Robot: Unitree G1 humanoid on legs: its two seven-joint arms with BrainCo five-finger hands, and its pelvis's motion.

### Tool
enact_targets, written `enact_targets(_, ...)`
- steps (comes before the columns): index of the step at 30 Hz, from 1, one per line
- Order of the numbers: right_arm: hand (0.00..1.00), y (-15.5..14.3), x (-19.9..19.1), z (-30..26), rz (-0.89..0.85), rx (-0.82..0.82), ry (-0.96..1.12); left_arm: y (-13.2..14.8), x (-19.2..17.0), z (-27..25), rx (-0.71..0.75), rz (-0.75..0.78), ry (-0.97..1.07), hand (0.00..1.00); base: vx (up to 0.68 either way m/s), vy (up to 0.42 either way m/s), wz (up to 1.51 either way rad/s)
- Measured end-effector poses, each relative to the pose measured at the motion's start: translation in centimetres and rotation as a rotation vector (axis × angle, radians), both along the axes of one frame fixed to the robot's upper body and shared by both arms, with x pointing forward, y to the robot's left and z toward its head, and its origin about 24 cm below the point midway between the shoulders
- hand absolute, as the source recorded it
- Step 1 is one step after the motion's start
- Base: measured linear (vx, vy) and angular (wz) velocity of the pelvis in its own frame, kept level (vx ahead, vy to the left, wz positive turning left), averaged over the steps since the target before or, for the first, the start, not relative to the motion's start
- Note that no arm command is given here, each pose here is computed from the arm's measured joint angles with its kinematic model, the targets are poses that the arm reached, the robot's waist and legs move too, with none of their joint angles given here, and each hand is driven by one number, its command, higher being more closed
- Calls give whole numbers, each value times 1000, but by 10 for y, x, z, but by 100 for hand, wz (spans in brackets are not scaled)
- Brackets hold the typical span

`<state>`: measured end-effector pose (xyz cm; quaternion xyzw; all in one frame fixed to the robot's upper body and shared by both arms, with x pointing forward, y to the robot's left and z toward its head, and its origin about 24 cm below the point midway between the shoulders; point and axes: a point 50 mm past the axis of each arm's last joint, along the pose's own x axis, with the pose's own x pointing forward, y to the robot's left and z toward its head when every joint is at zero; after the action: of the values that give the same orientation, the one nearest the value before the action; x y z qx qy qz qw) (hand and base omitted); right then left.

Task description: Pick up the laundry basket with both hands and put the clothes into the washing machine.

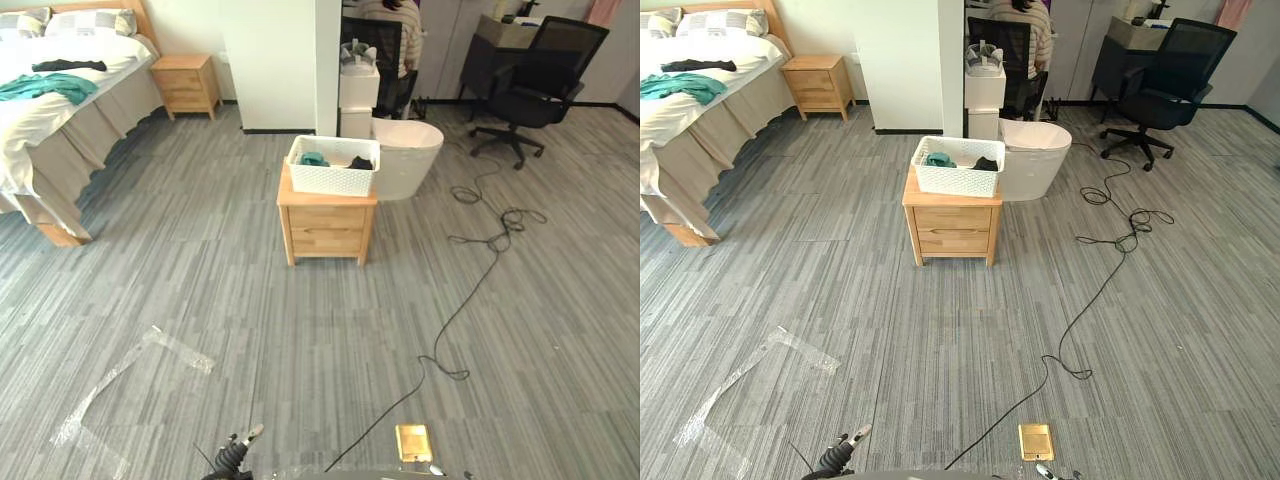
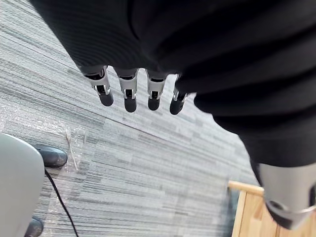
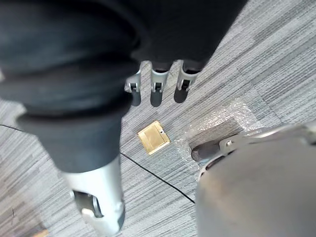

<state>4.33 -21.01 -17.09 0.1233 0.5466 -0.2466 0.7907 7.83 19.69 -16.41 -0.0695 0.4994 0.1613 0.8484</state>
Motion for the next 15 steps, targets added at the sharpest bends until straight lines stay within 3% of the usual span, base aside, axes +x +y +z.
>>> enact_targets(15, 0, 3, 16, 1, 196, -28, -3, -1, 1, 0, -26, 13, -12, 0, -9, 0, 0)
